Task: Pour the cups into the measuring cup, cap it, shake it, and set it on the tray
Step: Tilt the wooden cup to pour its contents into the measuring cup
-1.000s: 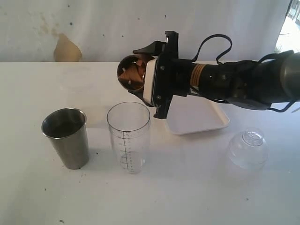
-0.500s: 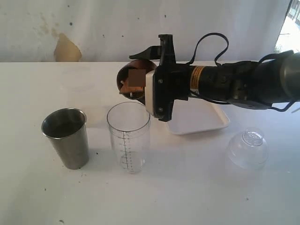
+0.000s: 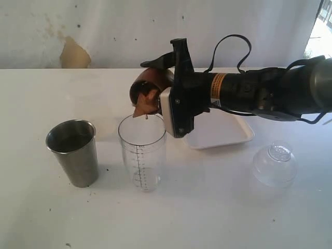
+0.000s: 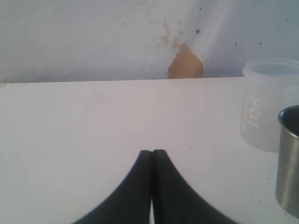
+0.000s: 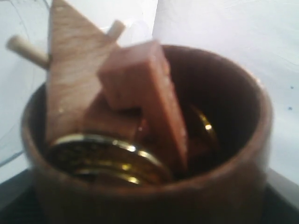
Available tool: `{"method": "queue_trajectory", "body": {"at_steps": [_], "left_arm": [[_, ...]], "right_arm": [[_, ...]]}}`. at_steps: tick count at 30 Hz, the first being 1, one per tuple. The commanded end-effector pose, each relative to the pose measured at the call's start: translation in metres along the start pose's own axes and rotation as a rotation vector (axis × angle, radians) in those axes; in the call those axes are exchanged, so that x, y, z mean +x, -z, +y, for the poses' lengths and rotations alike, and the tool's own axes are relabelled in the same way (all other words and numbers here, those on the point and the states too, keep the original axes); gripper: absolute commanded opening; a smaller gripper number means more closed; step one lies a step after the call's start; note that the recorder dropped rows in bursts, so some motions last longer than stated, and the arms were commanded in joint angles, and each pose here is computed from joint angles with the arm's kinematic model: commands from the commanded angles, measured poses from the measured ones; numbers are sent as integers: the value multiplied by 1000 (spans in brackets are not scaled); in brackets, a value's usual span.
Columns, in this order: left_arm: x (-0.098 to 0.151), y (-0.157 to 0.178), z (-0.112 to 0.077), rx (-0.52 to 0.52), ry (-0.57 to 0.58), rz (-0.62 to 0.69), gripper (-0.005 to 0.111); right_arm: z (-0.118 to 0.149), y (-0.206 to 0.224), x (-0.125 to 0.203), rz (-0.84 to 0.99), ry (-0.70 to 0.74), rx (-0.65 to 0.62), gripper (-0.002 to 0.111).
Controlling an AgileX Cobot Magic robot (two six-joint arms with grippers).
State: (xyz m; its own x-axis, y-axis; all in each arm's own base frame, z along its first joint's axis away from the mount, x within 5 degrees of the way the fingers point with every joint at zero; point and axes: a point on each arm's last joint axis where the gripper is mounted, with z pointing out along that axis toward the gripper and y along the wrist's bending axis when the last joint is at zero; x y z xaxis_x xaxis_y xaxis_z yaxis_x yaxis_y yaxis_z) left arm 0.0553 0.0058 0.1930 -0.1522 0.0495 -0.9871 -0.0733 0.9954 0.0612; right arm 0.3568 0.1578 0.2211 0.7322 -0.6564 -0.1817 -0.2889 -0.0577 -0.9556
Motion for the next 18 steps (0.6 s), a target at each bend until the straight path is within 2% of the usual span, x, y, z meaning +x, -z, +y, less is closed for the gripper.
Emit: {"method": "queue_trajectory", "body": {"at_steps": [1, 8, 18], "left_arm": [[1, 0, 0, 4, 9, 0, 0], [1, 0, 0, 4, 9, 0, 0], [1, 0, 0, 4, 9, 0, 0]], "right_arm": [[-6, 0, -1, -9, 95, 24, 0], [-6, -3, -8, -23, 217, 26, 0], [-5, -5, -10, -18, 284, 13, 0]]}}
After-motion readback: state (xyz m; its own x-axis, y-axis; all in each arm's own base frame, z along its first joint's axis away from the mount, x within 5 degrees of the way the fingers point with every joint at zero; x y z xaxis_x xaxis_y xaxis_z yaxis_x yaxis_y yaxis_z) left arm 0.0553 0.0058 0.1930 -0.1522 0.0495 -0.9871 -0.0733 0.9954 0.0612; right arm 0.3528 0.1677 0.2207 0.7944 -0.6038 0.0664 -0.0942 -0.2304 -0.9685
